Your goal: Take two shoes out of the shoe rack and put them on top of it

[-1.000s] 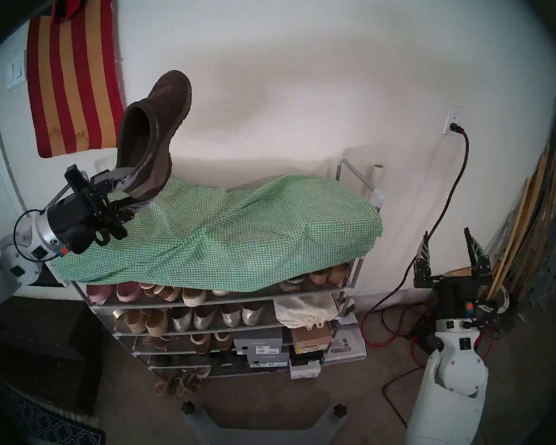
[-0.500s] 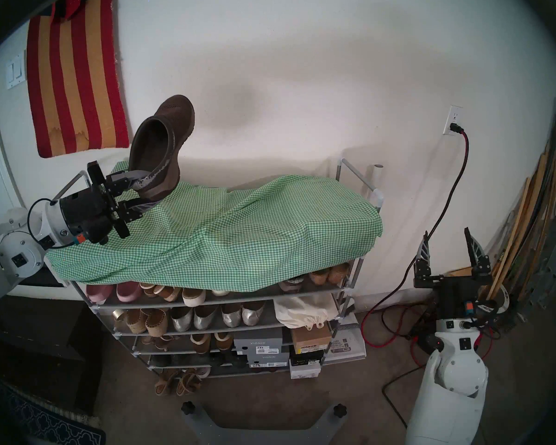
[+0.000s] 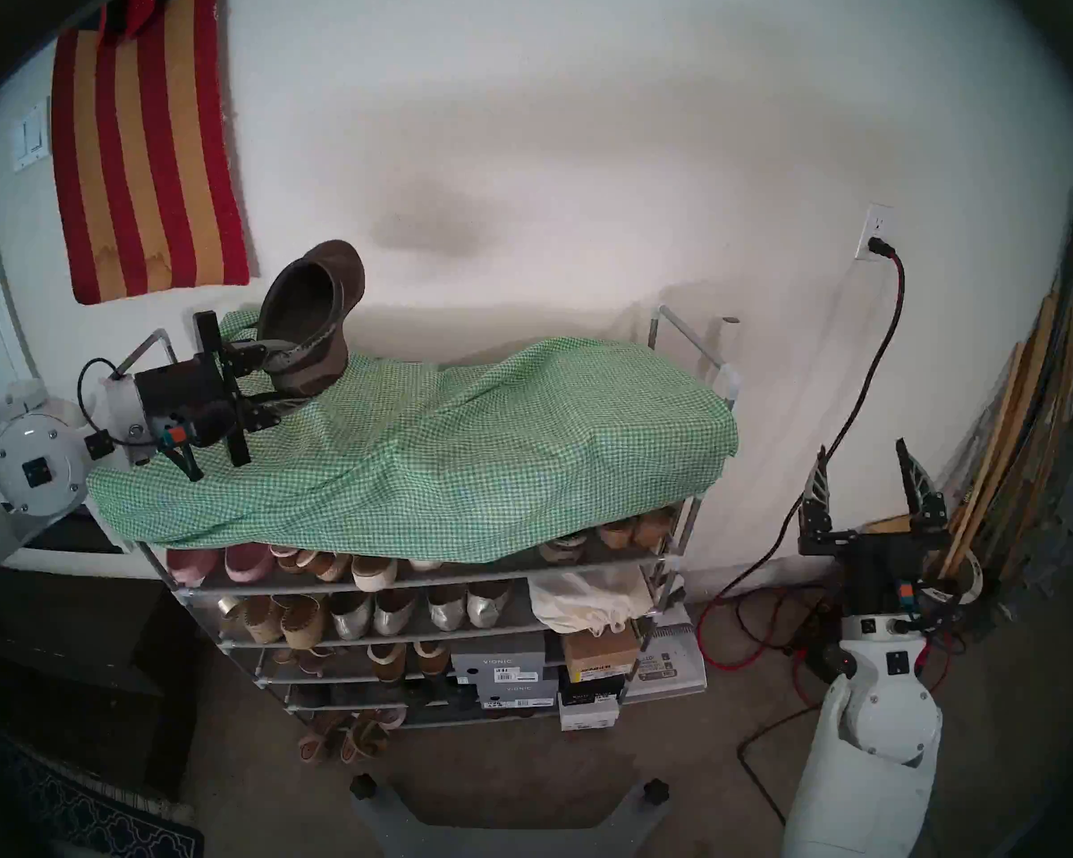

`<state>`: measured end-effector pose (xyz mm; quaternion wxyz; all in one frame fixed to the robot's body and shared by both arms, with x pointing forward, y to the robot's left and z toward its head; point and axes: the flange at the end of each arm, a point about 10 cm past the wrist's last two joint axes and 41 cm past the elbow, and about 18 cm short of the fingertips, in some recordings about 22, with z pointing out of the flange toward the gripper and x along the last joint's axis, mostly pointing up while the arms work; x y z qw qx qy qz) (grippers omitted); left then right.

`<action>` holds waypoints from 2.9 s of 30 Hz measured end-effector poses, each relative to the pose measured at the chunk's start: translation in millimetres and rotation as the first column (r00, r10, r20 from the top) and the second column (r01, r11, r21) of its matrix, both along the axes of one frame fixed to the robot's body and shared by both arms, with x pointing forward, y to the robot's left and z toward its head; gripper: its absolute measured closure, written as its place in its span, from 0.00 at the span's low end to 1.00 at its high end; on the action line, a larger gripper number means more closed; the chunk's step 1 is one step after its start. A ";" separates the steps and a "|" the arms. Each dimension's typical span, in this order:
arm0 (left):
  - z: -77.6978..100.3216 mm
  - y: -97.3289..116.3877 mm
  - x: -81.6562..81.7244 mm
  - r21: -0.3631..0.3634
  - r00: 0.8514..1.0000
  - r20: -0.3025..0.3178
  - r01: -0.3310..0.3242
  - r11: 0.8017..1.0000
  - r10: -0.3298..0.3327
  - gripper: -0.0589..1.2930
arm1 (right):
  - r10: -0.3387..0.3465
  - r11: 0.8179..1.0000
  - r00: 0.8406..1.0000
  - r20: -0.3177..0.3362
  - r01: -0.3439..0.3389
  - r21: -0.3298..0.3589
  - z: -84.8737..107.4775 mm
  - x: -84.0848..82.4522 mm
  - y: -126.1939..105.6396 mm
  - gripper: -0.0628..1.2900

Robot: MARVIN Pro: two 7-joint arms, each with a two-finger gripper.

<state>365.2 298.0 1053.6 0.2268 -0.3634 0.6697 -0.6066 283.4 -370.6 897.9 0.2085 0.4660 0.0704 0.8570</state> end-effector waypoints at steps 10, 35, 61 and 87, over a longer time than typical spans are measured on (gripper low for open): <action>2.2 -2.8 -2.3 -0.014 0.961 -0.254 -0.116 0.993 0.108 0.61 | 0.000 1.000 1.000 0.000 0.000 0.000 0.0 0.0 0.0 0.04; -12.1 17.6 8.0 0.032 0.854 -0.428 -0.314 0.949 0.297 0.01 | 0.000 1.000 1.000 0.000 0.000 0.000 0.0 0.0 0.0 0.04; 32.3 2.0 -20.8 0.280 0.804 -0.510 -0.179 0.943 0.304 0.02 | 0.000 1.000 1.000 0.000 0.000 0.000 0.0 0.0 0.0 0.04; 70.4 14.5 -72.1 0.264 0.785 -0.572 -0.098 0.959 0.238 0.02 | 0.000 1.000 1.000 0.000 0.000 0.000 0.0 0.0 0.0 0.04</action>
